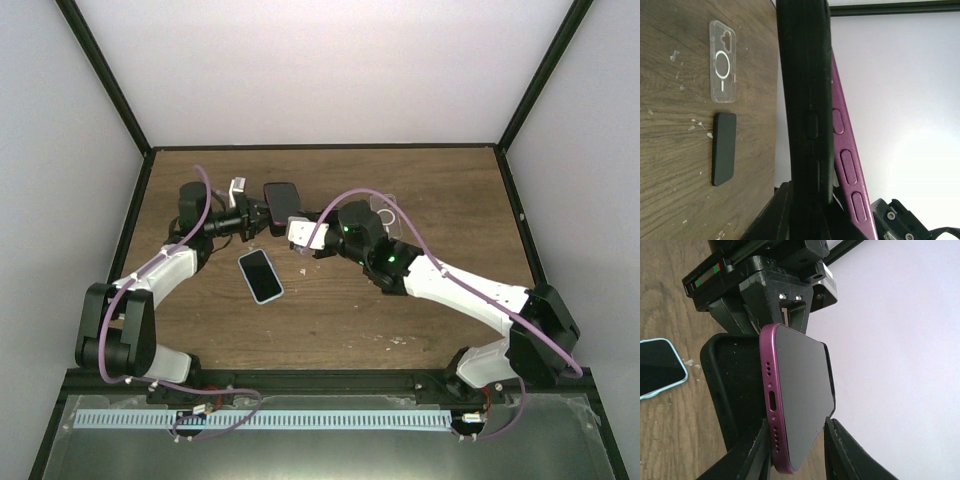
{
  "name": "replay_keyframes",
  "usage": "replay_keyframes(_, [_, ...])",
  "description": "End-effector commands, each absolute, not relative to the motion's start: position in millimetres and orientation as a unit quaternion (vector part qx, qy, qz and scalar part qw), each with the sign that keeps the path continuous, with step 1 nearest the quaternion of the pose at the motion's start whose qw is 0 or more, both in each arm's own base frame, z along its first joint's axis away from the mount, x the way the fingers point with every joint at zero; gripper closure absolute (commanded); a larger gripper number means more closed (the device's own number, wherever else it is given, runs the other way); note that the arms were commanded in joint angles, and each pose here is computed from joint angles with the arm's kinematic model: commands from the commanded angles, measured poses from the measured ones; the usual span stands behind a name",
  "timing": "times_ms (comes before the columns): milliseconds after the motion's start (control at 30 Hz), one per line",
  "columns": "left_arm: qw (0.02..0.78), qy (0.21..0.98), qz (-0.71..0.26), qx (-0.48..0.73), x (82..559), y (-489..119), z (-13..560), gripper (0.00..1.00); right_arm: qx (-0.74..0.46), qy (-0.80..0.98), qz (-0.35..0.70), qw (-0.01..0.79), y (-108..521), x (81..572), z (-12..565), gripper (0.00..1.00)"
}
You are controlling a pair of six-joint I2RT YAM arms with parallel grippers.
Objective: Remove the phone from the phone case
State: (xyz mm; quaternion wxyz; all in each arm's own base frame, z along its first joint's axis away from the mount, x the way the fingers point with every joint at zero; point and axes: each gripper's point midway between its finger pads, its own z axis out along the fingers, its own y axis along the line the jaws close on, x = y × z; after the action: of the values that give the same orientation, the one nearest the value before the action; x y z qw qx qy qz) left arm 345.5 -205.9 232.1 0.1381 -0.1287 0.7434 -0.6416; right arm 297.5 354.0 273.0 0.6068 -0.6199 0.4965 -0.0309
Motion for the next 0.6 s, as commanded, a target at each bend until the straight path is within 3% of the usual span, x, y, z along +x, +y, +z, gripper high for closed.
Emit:
replay_keyframes(0, [0.168, 0.729, -0.658, -0.083, 341, -209, 264, 1.0, -0.594, 0.48, -0.075, 0.641, 355, 311, 291, 0.73])
replay_keyframes(333, [0.17, 0.728, -0.66, -0.077, 341, -211, 264, 1.0, -0.598, 0.469, -0.076, 0.645, 364, 316, 288, 0.75])
replay_keyframes(567, [0.175, 0.74, -0.643, -0.091, 344, -205, 252, 1.0, -0.58, 0.472, -0.045, 0.662, 369, 306, 322, 0.99])
